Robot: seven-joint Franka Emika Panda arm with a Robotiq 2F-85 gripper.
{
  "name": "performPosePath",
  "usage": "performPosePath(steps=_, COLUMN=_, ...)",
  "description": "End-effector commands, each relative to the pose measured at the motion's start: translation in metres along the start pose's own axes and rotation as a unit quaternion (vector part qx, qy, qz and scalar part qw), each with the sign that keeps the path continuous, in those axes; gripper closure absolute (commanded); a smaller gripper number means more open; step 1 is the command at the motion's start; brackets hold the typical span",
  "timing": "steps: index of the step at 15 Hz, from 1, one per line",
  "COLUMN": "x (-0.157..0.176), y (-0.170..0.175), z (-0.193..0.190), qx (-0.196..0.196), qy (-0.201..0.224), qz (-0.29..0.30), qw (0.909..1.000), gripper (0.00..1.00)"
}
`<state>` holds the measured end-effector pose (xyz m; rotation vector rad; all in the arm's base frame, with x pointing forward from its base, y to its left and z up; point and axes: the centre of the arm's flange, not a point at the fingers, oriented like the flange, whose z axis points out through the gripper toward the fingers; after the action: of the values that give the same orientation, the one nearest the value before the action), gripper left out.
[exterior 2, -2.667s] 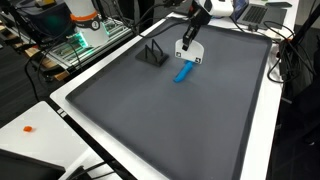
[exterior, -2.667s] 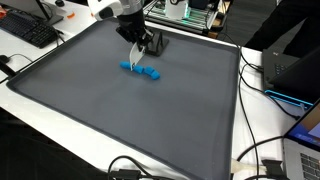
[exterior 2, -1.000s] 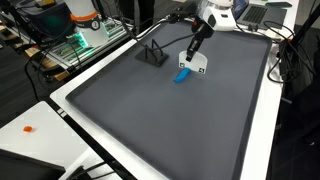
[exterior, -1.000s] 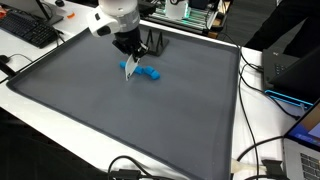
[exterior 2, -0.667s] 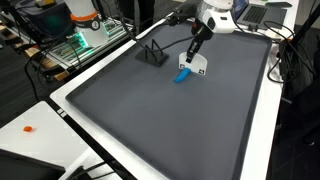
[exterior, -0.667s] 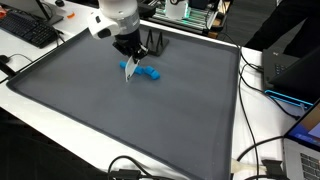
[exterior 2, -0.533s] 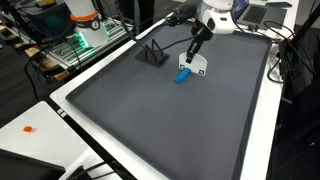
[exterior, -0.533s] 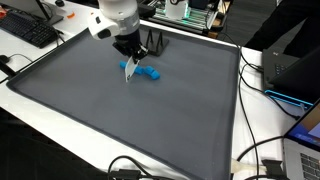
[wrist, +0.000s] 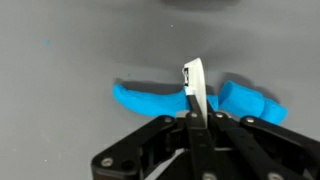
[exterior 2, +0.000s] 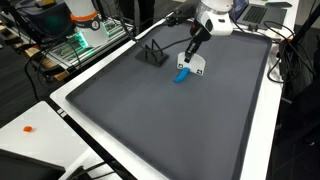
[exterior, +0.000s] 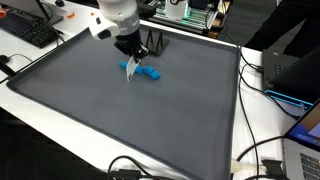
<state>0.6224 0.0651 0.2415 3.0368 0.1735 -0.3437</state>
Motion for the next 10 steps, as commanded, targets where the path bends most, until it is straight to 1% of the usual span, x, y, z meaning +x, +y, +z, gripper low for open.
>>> performPosePath(steps=1, x=-0.0154, y=-0.0004, z=0.0346, qx=0.022, qy=-0.049, qz=0.005, qw=0.9985, gripper=0.99)
performPosePath(steps=5, x=-0.0199, y=0.0007, z=0.0340, qx=0.029, qy=-0.063, qz=0.008, qw=0.9975, gripper=0.99)
performPosePath(steps=10, x=-0.0219, y=0.0019, z=0.0273, qx=0.028, qy=-0.065, qz=0.011, qw=0.9975, gripper=0.99)
